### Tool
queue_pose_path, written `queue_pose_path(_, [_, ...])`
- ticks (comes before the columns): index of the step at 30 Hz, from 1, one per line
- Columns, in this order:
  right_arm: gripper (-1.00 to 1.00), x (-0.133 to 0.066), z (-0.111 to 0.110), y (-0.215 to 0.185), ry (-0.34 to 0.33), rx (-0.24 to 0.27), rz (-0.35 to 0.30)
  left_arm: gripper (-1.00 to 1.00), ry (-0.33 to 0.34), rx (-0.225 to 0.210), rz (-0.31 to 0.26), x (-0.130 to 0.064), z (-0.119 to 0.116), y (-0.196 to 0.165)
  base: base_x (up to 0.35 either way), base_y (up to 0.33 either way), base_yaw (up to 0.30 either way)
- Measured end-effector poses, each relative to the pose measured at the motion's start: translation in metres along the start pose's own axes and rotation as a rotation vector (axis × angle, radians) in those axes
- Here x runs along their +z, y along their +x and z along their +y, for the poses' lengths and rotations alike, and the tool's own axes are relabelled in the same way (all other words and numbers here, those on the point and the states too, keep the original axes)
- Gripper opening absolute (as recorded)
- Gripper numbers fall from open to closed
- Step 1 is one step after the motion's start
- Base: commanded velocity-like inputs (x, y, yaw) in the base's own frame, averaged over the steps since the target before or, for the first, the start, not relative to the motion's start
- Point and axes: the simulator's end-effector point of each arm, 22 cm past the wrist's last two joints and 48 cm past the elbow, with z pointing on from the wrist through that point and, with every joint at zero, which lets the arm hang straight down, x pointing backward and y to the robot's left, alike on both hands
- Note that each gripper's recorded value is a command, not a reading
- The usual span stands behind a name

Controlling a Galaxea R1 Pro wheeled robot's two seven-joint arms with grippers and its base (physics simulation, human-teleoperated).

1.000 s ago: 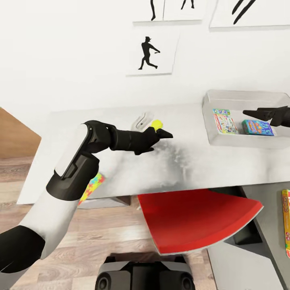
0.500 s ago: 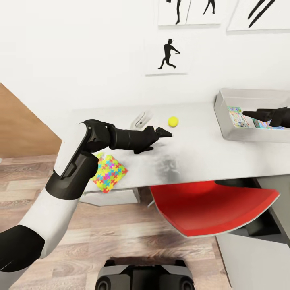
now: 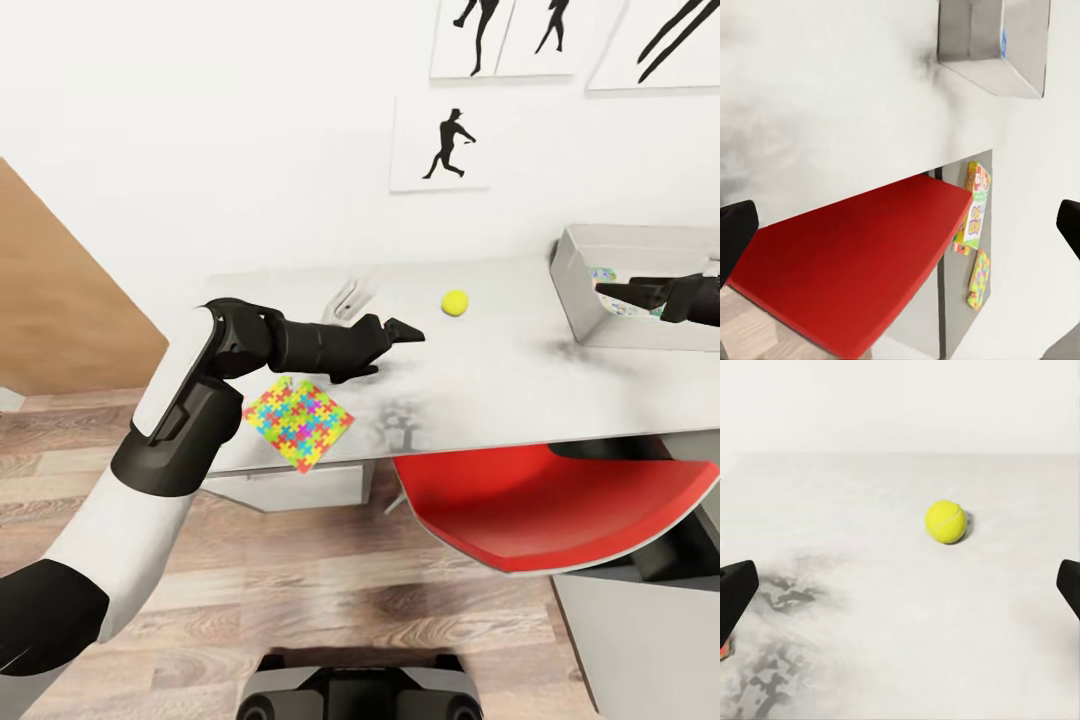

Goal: Put all the toys in the child's room - the three board games (two on the bed and one on the table), the two jigsaw puzzles on the table, and the tennis ball on the table - inside the toy box on the table in the child's room.

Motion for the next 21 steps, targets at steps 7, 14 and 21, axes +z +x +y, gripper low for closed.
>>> queue_pose_path(7, [1.00, 0.001, 0.006, 0.006, -0.014, 0.004, 0.009, 1.00, -0.023, 0.001, -0.006, -0.005, 0.011, -0.002, -0.010, 0.037, 0.006])
queue_pose_path(14, [1.00, 0.006, 0.012, 0.011, -0.026, 0.014, 0.010, 1.00, -0.066, -0.023, -0.005, -0.009, 0.040, 0.001, 0.000, 0.018, 0.002])
queue_pose_path(21, [1.00, 0.020, 0.024, 0.022, -0.056, 0.045, 0.011, 1.00, -0.124, -0.061, -0.023, -0.022, 0.079, -0.003, 0.057, 0.092, 0.001])
